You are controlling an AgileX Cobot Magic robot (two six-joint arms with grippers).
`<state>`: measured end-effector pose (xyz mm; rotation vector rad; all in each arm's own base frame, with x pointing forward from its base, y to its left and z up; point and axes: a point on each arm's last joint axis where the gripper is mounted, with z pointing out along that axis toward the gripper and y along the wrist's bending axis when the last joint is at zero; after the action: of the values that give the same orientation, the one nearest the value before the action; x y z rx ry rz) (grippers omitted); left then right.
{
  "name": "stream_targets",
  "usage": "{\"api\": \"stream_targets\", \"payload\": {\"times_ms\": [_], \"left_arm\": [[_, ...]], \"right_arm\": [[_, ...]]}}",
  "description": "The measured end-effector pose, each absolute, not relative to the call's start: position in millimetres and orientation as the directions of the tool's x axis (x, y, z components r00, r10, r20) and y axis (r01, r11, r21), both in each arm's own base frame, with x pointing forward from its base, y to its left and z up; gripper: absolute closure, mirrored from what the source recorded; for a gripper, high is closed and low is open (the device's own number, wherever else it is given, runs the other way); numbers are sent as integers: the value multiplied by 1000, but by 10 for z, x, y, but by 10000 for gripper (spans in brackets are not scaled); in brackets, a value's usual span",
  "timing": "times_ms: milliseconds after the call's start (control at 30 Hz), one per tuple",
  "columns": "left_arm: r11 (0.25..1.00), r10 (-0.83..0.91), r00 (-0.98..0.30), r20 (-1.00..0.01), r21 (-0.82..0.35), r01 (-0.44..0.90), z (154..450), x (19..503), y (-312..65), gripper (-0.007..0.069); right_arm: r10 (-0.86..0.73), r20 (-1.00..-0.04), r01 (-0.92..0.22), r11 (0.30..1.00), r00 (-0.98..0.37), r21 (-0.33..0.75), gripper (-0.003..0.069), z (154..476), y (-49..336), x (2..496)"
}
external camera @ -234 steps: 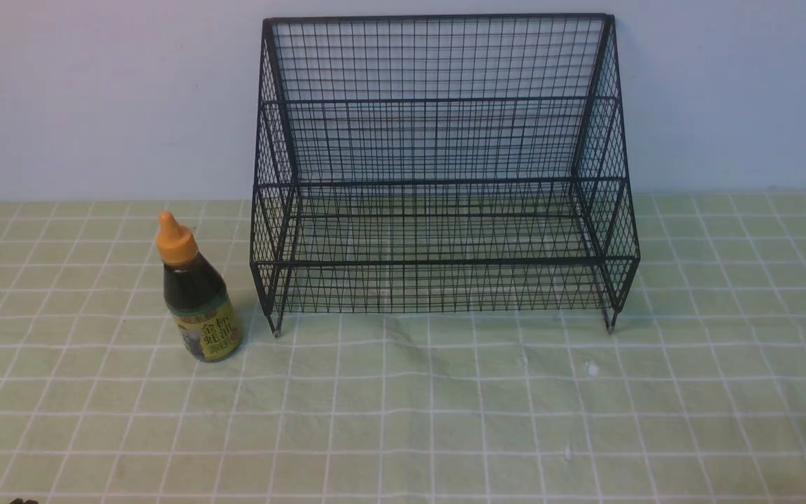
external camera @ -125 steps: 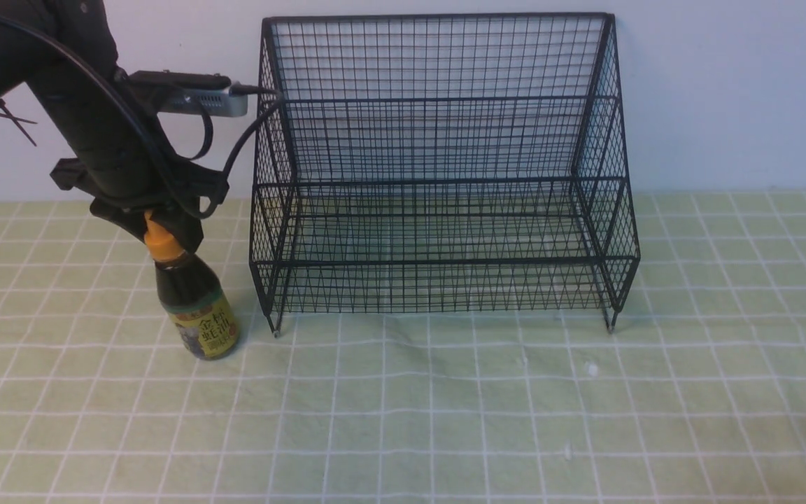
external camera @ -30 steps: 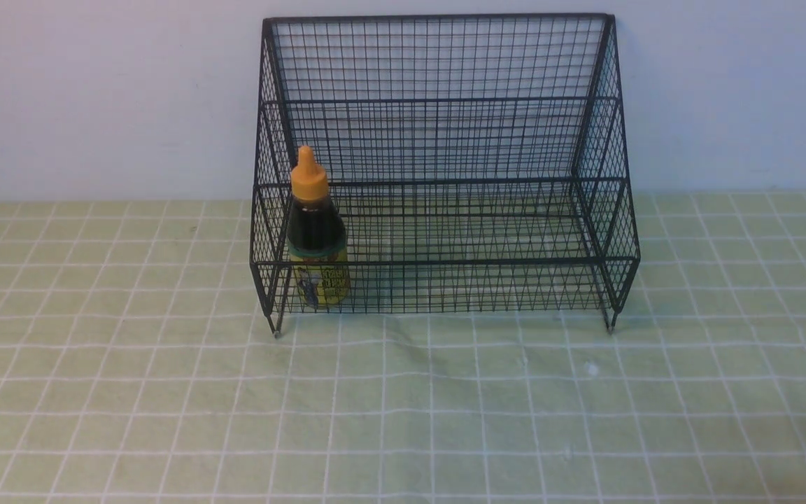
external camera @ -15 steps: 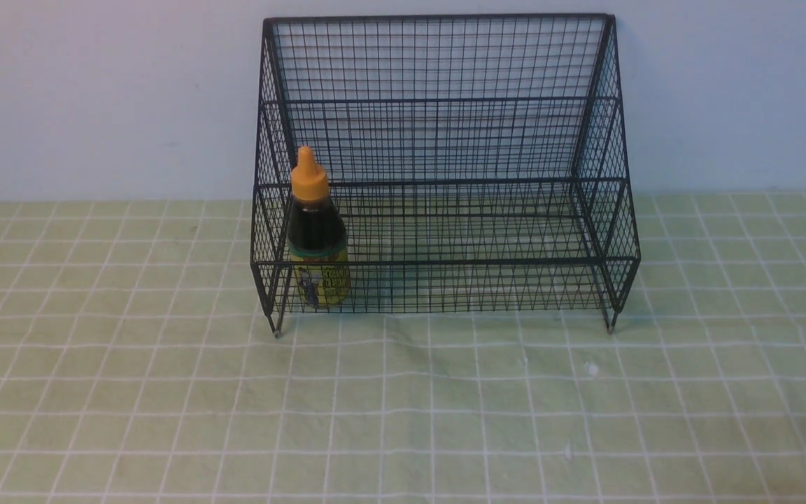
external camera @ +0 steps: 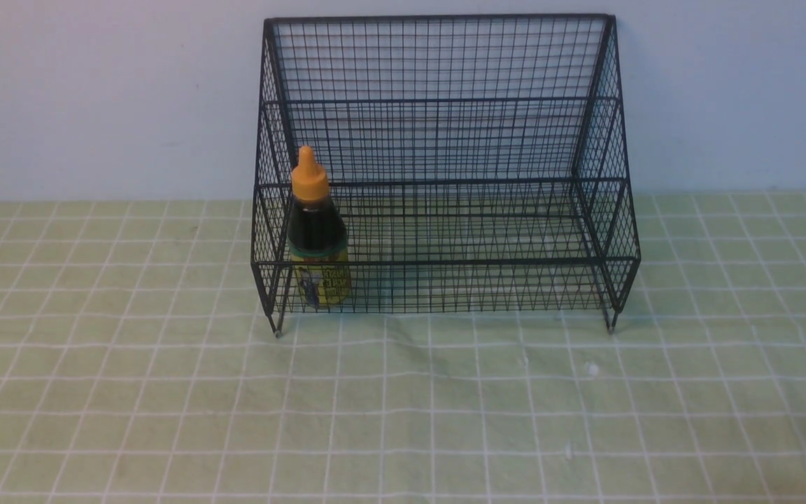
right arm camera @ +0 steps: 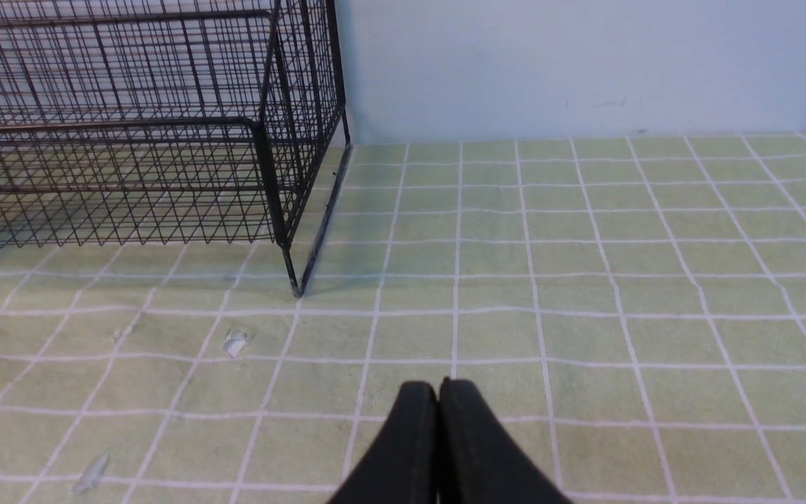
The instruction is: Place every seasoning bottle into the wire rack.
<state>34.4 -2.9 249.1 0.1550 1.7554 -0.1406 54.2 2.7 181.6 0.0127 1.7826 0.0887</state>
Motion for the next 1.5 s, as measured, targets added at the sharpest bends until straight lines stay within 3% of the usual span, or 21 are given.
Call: {"api": "stream_targets", "payload": {"times_ms": [400,1500], "left_arm": [[997,47,-258,-965,31,64,1751,534,-33,632],[998,44,-294,-955,27,64,1711,525,-33,632]], "right_arm": [[57,-976,-40,997,-212,67,673,1816,27,542],[57,-976,-40,997,-212,67,673,1816,27,542]]}}
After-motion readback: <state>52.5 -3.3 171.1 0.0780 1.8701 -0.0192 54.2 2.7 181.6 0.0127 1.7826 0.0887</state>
